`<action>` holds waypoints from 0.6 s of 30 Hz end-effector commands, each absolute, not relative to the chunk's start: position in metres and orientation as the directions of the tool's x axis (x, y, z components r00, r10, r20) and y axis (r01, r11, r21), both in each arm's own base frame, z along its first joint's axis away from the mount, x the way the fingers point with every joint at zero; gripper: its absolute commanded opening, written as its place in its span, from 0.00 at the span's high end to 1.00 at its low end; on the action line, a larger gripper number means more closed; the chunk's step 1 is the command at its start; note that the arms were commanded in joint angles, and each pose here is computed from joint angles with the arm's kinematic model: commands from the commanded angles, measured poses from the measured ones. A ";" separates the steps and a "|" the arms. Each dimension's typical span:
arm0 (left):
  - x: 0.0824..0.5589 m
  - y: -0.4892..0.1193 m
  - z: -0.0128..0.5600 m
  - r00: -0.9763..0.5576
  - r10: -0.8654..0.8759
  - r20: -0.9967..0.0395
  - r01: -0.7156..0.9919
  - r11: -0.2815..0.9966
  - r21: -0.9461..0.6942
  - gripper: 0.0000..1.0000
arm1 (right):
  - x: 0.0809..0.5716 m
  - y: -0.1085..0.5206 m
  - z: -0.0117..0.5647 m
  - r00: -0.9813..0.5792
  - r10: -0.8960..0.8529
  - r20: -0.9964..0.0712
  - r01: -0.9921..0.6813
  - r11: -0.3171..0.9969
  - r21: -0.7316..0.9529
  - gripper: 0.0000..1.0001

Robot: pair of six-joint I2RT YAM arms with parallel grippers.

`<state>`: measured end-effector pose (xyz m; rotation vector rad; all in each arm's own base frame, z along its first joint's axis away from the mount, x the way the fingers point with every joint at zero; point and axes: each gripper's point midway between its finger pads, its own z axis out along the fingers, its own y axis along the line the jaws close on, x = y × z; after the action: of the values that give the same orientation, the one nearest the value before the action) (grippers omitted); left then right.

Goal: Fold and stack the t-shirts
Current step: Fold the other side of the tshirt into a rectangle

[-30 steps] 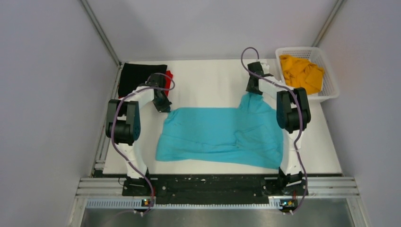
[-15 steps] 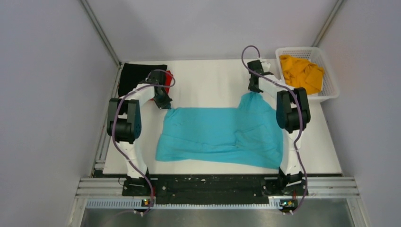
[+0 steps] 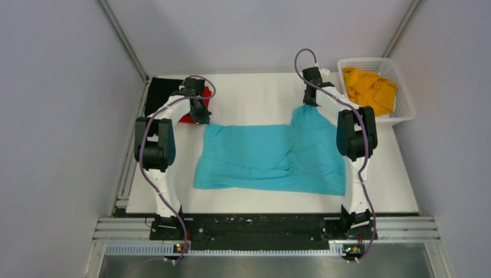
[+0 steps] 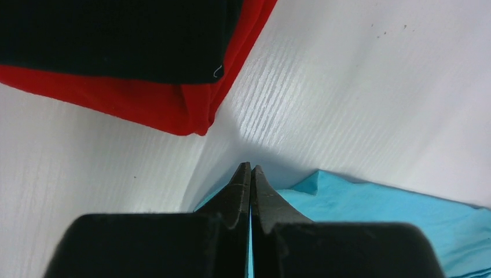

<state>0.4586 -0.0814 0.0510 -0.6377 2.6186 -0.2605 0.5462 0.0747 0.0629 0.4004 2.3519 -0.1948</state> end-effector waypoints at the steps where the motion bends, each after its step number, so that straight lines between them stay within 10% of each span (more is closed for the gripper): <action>1: 0.448 -0.083 0.059 -0.797 -0.474 -0.374 -0.376 0.874 -0.306 1.00 | 0.522 0.084 0.112 -0.640 0.223 -0.735 0.299 0.954 0.029 1.00; 18: 0.373 -0.077 0.081 -0.749 -0.507 -0.426 -0.377 0.855 -0.356 1.00 | 0.354 0.066 0.168 -0.596 0.205 -0.776 0.180 0.976 0.120 1.00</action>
<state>0.3742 -0.0789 0.0593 -0.6447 2.6028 -0.3230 0.3821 0.0702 0.1515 0.2926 2.2684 0.0075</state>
